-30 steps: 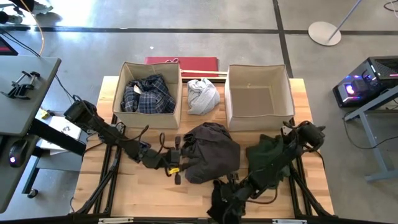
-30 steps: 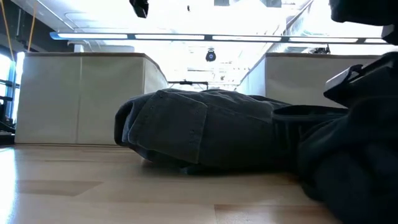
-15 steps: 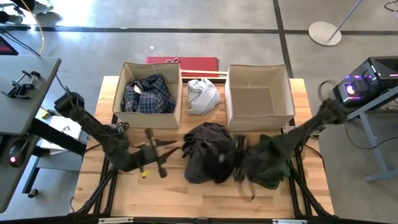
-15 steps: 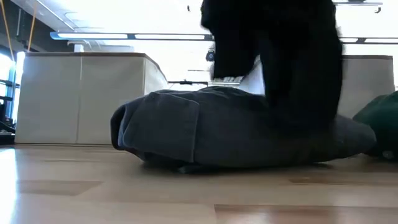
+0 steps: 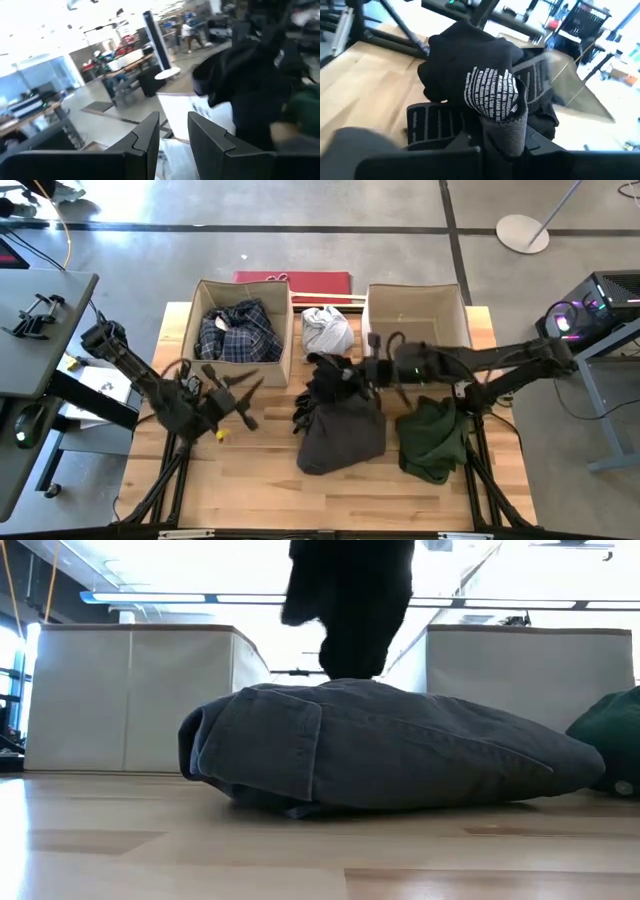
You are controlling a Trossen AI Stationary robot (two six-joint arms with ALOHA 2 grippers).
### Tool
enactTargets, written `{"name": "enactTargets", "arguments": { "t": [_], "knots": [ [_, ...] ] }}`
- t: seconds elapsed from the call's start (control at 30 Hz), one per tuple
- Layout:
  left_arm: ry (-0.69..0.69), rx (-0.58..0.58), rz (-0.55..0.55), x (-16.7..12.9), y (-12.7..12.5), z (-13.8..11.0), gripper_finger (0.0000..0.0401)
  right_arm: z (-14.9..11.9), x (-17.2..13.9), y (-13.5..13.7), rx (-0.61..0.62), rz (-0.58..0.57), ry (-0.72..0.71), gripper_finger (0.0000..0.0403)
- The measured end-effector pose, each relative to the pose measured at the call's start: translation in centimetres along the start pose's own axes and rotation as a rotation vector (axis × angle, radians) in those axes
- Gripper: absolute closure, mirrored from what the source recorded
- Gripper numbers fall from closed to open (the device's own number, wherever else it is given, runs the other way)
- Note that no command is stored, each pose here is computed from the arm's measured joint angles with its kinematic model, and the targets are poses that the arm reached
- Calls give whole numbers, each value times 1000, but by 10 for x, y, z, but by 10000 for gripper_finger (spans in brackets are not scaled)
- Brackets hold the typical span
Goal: Sort clothes
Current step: Put the black boxer into the left laundry organizer
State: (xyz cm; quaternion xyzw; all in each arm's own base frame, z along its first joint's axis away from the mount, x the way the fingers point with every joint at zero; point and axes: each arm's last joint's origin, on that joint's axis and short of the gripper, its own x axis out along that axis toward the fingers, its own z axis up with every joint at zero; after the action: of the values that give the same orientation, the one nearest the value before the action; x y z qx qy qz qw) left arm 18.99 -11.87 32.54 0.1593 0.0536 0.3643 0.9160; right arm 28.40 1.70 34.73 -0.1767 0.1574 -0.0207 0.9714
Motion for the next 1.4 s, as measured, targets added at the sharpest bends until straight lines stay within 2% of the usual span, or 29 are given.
{"name": "enactTargets", "arguments": {
  "t": [0.13,0.23,0.4,0.53,0.7,0.83,0.9,1.03,1.2,1.3,1.4],
  "knots": [
    [-29,-61,-2,13,22,7,305,4,0,-24,-19,26,-126,382],
    [-102,-82,-94,22,31,11,298,2,2,-30,-16,33,-134,382],
    [-186,-32,-333,42,23,4,284,-1,10,-27,-17,53,-123,382],
    [-164,6,-450,61,8,-9,264,-9,27,-15,-25,134,-83,382],
    [-156,-27,-485,83,-12,-20,216,-15,37,-8,-23,163,-49,382],
    [-165,5,-507,98,-28,-30,173,-19,41,-6,9,172,-26,382],
    [-165,44,-493,106,-36,-37,156,-22,46,-5,15,179,-6,382],
    [-124,64,-398,121,-46,-51,144,-28,52,-2,13,200,22,382],
    [-61,98,-406,122,-51,-60,170,-30,56,1,17,255,11,380],
    [-55,83,-423,121,-52,-60,217,-30,59,2,42,280,1,366],
    [-54,92,-449,120,-53,-62,285,-32,62,7,58,294,13,332]
  ]
}}
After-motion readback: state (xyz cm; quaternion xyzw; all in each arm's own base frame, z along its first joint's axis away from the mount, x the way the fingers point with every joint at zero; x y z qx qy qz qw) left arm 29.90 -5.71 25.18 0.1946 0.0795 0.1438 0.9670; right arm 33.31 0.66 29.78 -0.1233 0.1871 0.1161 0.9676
